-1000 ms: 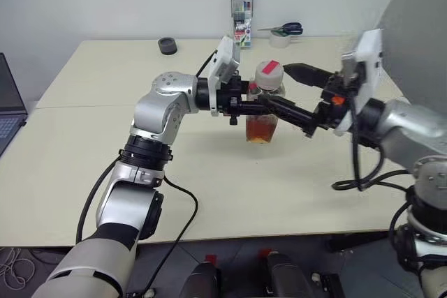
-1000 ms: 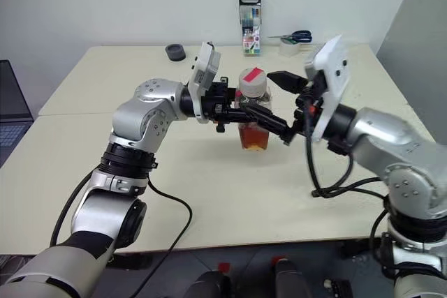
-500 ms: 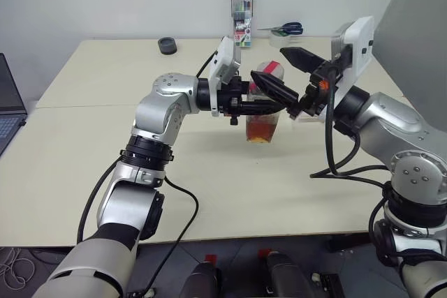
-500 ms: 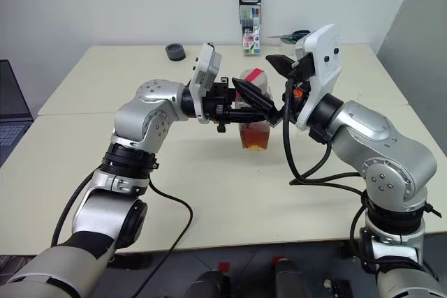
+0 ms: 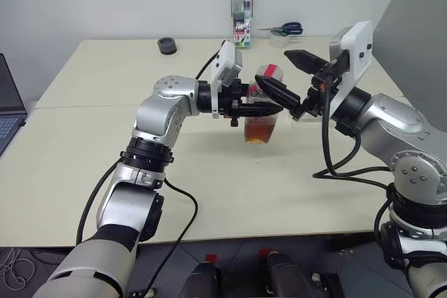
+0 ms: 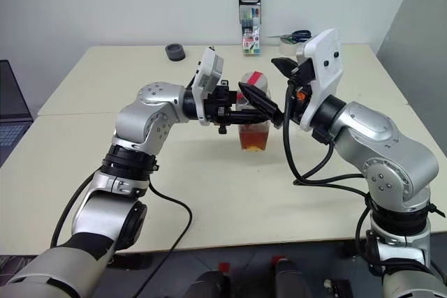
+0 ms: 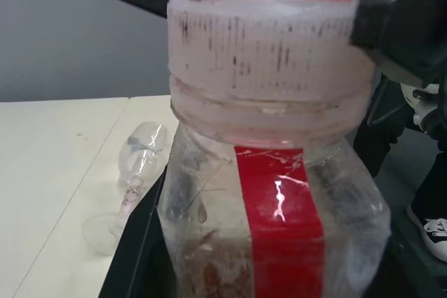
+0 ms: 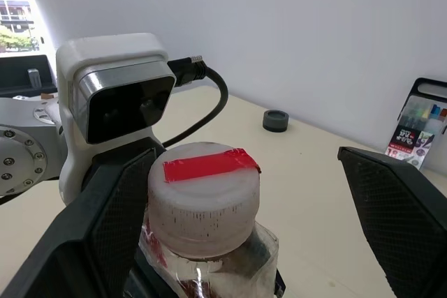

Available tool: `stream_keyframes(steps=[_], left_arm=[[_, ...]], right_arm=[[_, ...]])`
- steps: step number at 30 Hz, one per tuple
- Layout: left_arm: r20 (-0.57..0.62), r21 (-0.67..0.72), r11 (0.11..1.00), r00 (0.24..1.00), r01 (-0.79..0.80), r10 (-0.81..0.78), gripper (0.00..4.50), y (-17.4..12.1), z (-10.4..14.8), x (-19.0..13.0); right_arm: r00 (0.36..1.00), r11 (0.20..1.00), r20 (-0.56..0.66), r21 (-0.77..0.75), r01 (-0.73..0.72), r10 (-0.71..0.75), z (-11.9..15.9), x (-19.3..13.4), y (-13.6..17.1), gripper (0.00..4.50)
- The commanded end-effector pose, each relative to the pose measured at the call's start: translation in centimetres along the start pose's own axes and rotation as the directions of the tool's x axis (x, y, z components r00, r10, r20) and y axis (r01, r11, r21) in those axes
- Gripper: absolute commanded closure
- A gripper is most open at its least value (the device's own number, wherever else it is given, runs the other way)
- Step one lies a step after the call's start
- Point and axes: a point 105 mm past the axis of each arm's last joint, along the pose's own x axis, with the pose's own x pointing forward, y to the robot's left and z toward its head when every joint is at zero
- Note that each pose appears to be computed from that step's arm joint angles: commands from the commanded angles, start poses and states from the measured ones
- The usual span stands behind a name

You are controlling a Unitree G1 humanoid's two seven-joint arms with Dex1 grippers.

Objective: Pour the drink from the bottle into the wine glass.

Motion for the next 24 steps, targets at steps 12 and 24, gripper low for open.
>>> stream_keyframes(steps=[12,24], left_arm=[[0.046,0.073,0.997,0.998,0.029,-0.032,2.73,-0.4,2.1,0.0],[0.050,0.074,0.997,0.998,0.031,-0.035,2.73,-0.5,2.0,0.1]], right_arm=[[0.988,0.988,-0.034,-0.038,0.147,-0.148,0.4,-3.3,-3.0,0.06],[0.993,0.994,-0.045,-0.006,0.109,-0.109,0.2,-4.0,-2.3,0.06]])
